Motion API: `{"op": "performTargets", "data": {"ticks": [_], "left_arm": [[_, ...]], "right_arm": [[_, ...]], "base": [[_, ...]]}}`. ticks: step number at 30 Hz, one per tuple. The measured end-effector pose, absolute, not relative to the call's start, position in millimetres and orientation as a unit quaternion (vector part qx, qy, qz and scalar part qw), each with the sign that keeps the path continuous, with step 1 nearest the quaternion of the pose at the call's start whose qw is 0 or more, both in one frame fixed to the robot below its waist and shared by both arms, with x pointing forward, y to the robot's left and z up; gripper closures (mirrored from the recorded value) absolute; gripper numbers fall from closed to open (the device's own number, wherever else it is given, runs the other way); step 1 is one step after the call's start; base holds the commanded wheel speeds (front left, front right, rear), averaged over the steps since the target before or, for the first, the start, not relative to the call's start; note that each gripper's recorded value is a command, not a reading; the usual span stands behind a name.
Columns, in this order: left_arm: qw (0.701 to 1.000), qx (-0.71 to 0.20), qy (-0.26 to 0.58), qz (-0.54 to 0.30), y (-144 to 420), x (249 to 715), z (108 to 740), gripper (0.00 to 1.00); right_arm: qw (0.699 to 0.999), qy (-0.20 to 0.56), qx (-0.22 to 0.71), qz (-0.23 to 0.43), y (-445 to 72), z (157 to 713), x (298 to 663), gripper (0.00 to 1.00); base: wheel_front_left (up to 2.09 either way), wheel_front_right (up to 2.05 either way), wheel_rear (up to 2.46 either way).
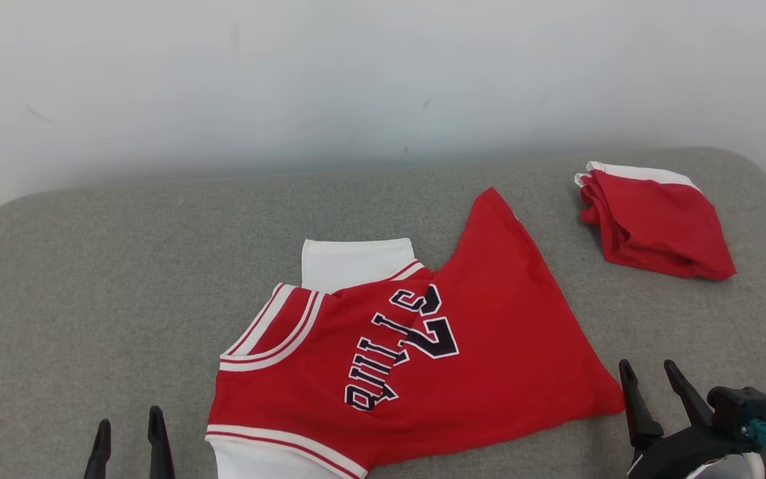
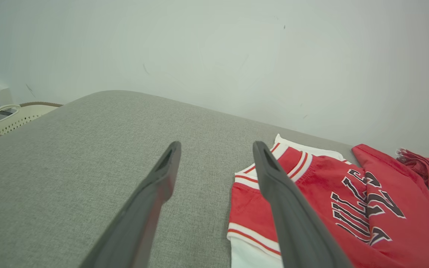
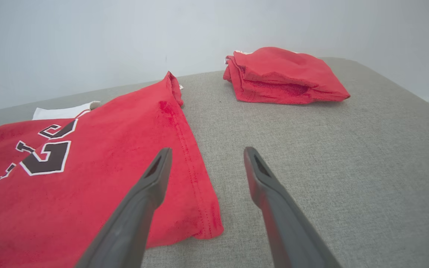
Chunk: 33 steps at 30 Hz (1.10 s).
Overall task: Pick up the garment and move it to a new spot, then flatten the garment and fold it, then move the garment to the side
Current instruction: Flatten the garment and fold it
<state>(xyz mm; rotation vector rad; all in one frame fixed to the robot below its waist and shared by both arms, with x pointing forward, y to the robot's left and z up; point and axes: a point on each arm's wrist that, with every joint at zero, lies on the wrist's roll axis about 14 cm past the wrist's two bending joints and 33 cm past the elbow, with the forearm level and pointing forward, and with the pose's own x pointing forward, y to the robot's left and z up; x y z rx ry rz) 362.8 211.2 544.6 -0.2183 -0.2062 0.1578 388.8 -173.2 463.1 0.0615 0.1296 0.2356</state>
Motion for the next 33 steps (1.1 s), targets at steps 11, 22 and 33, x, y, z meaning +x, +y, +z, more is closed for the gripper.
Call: {"op": "performTargets", "data": {"ticks": [11, 22, 33], "left_arm": [[0.987, -0.094, -0.111, 0.074, 209.1, 355.2, 549.9, 0.00], [0.992, -0.026, -0.101, 0.069, 212.0, 343.7, 544.2, 0.00], [0.993, -0.002, -0.094, 0.075, 221.8, 334.1, 540.3, 0.00]], "right_arm": [[0.992, -0.012, 0.043, 0.115, -164.4, 501.3, 380.4, 0.00], [0.991, -0.048, 0.052, 0.115, -155.7, 520.0, 366.2, 0.00], [0.991, -0.053, 0.047, 0.116, -153.1, 525.9, 362.3, 0.00]], "base": [[0.00, 0.00, 0.00], [0.00, 0.00, 0.00], [0.00, 0.00, 0.00]]}}
